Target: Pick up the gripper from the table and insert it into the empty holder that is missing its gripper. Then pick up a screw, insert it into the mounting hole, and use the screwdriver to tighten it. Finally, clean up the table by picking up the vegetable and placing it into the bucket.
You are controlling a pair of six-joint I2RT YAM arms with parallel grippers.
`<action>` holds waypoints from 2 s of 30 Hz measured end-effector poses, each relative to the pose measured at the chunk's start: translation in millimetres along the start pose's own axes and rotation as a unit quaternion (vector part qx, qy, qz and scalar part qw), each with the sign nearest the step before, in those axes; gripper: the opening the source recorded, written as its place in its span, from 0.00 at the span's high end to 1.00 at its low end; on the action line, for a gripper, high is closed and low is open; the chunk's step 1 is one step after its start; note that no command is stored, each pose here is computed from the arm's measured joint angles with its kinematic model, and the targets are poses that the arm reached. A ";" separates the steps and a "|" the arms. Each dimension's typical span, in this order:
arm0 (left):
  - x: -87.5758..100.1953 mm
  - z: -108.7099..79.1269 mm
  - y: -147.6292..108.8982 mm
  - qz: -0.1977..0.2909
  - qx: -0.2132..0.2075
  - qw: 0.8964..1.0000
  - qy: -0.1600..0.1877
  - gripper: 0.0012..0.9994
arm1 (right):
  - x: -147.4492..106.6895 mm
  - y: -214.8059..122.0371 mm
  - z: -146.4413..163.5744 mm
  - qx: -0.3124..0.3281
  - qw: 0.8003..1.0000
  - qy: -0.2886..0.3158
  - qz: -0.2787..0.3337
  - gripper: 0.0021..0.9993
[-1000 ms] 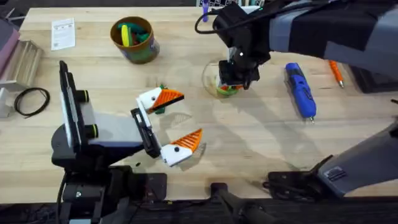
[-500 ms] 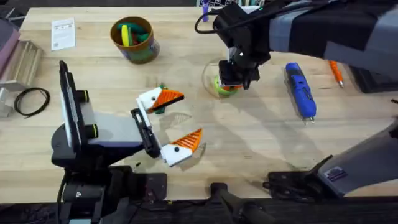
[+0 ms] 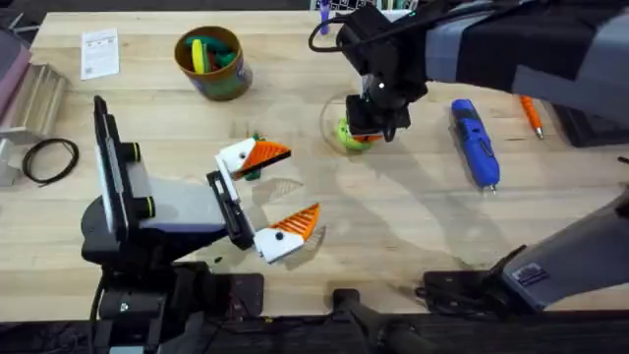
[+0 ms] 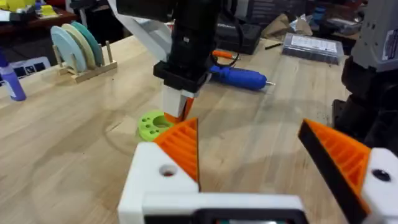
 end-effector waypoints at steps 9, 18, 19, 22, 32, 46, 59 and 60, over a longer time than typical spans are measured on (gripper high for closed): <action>0.0 0.0 0.0 0.000 0.000 1.000 0.000 0.01 | 0.0 -0.1 0.0 0.000 1.000 0.000 0.000 1.00; 0.0 0.0 0.0 0.000 0.000 1.000 0.000 0.01 | -4.5 -6.9 -3.8 -0.010 1.000 -0.014 0.015 1.00; 0.0 0.0 0.0 0.000 0.000 1.000 0.000 0.01 | -2.7 -11.2 -2.9 -0.009 1.000 -0.017 0.013 1.00; 0.0 0.0 0.0 0.000 0.000 1.000 0.000 0.01 | 3.6 -33.6 -0.5 0.000 1.000 -0.028 0.001 1.00; 0.0 0.0 0.0 0.000 0.000 1.000 0.000 0.01 | 21.0 -138.6 2.2 0.026 0.995 -0.085 -0.044 1.00; 0.0 0.0 0.0 0.000 0.000 1.000 0.000 0.01 | -3.7 -213.2 40.1 0.061 0.970 -0.218 -0.085 1.00; 0.0 0.0 0.0 0.000 0.000 1.000 0.000 0.01 | -29.7 -233.9 103.7 0.131 0.941 -0.296 -0.101 1.00; 0.0 0.0 0.0 0.000 0.000 1.000 0.000 0.01 | -31.8 -234.0 108.7 0.135 0.938 -0.302 -0.099 1.00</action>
Point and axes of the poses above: each hand's point on the last joint's axis, 136 mm out from that joint toward the fingers, its own y axis out along the fingers, its own z axis along the line the jaws close on, x = y × z, the point moved 2 cm from there along -y, back along the fingers, and after that the axes turned 5 degrees about y, right-handed, at the moved point
